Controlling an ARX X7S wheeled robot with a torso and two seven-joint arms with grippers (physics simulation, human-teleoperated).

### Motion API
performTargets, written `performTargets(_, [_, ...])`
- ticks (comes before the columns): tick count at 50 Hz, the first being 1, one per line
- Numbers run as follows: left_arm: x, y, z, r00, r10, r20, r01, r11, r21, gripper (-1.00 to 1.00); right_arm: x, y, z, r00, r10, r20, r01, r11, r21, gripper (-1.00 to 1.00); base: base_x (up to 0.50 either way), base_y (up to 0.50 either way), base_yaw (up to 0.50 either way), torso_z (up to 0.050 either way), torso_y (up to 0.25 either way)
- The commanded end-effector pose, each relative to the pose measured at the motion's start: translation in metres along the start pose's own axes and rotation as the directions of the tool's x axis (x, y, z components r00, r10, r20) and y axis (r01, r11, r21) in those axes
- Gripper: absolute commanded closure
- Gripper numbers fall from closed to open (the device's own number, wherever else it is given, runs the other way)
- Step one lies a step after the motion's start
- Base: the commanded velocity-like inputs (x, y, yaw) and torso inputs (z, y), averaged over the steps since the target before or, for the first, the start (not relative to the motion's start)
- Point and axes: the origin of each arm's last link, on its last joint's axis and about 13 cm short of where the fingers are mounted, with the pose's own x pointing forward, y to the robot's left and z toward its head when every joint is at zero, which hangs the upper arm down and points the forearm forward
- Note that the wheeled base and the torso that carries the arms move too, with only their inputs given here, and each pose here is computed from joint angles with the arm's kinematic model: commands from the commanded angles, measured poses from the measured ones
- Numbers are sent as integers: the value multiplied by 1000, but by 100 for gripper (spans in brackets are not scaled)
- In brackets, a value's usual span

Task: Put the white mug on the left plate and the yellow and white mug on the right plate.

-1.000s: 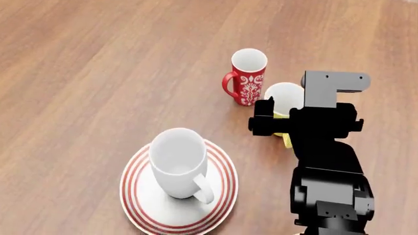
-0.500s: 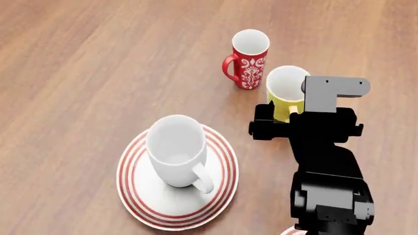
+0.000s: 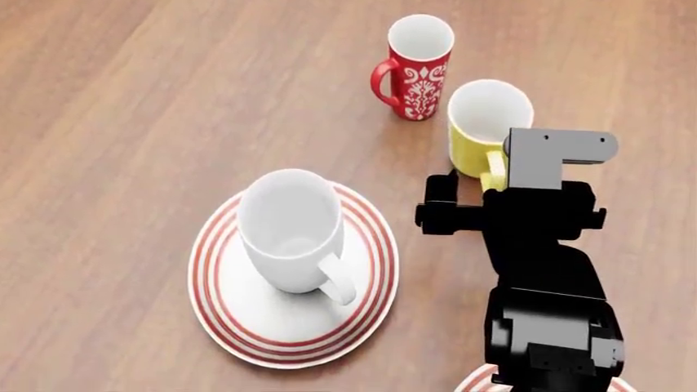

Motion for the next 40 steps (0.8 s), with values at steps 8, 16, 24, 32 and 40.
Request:
performTargets(8, [0, 0, 0, 1000, 4, 0, -4, 1000, 0, -100, -1, -1, -4, 1000, -3, -16, 3, 1000, -4, -100, 0, 0, 0, 0, -13])
performTargets(16, [0, 0, 0, 1000, 2, 0, -2, 1000, -9, -100, -1, -1, -5, 1000, 4, -14, -4, 1000, 3, 100, 0, 0, 0, 0, 0])
performTargets(24, [0, 0, 1, 1000, 2, -1, -2, 1000, -9, -100, 0, -2, -2, 1000, 7, 17, -7, 1000, 0, 100, 0, 0, 0, 0, 0])
performTargets(32, [0, 1, 1, 1000, 4, -3, -4, 1000, -10, -100, 2, -6, 7, 985, -30, 169, 32, 999, -9, 100, 0, 0, 0, 0, 0])
performTargets(40, [1, 1, 1, 1000, 1, -2, -1, 1000, -8, -100, 0, -11, 12, 920, -55, 388, 72, 997, -28, 100, 0, 0, 0, 0, 0])
